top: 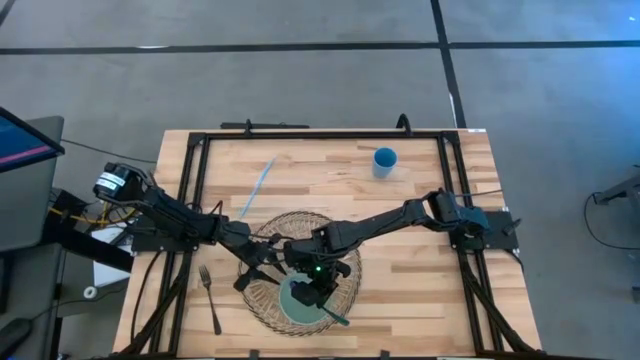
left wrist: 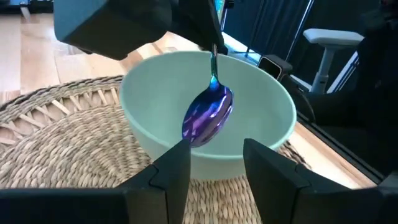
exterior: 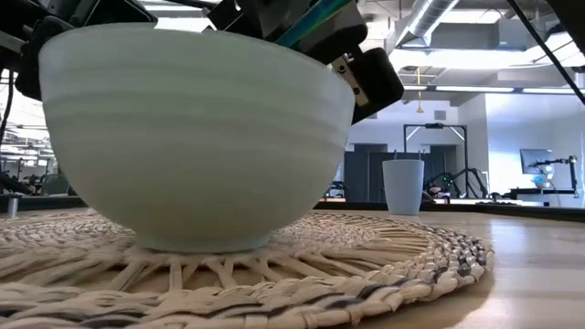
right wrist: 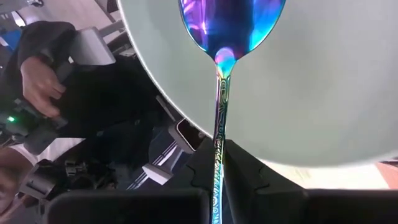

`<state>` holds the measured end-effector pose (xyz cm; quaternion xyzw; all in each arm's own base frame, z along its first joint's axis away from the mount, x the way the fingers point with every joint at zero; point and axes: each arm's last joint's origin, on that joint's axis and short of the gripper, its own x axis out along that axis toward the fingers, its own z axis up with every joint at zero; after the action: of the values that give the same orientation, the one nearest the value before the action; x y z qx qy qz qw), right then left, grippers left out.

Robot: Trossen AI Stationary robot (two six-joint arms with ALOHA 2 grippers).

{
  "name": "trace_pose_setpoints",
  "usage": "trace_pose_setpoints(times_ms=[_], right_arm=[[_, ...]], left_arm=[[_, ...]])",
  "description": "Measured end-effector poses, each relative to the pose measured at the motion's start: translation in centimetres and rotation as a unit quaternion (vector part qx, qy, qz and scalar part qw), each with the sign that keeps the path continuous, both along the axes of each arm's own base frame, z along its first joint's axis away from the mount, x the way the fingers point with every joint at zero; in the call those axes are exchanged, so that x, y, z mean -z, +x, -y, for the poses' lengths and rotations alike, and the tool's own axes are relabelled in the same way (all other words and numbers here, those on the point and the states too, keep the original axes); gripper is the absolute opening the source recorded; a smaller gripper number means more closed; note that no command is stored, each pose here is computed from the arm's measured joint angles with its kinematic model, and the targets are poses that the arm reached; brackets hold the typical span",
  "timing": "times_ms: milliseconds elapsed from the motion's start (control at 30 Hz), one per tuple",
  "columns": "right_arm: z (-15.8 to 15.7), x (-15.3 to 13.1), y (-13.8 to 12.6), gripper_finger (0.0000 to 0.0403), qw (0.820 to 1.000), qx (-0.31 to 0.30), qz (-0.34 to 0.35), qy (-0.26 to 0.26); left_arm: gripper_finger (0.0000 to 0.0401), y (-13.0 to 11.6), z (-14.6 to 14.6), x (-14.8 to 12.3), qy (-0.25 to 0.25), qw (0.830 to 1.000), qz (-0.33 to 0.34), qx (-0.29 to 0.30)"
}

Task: Pick & Place Utensil
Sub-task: Put the blue spoon into the light blue bowl

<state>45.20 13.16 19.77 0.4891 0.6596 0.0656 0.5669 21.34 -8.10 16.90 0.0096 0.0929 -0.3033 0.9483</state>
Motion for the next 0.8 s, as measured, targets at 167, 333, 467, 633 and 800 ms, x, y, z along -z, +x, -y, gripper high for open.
trace_pose_setpoints(times_ms=[167,333,467,633,800], right_arm=[[0.0,0.0,0.0,0.0033,1.0,-0.008,0.01,-0.002],[0.0,0.0,0.0,0.0024,1.0,-0.009,0.01,-0.002],[0.0,0.0,0.0,0.0017,1.0,-0.009,0.01,-0.002],[0.0,0.1,0.0,0.003,1.0,-0.007,0.01,-0.005],[0.0,0.1,0.0,0.0035,1.0,-0.007,0.01,-0.006]], left_arm=[[0.0149,0.0,0.1,-0.3,-0.008,1.0,0.015,0.001],[0.0149,-0.1,0.7,-1.2,-0.023,0.998,0.058,0.014],[0.0149,-0.1,1.1,-0.8,-0.017,0.998,0.054,0.002],[0.0149,0.5,1.3,0.7,-0.002,0.999,0.026,-0.024],[0.0149,1.0,1.6,1.4,-0.015,0.999,0.039,-0.025]])
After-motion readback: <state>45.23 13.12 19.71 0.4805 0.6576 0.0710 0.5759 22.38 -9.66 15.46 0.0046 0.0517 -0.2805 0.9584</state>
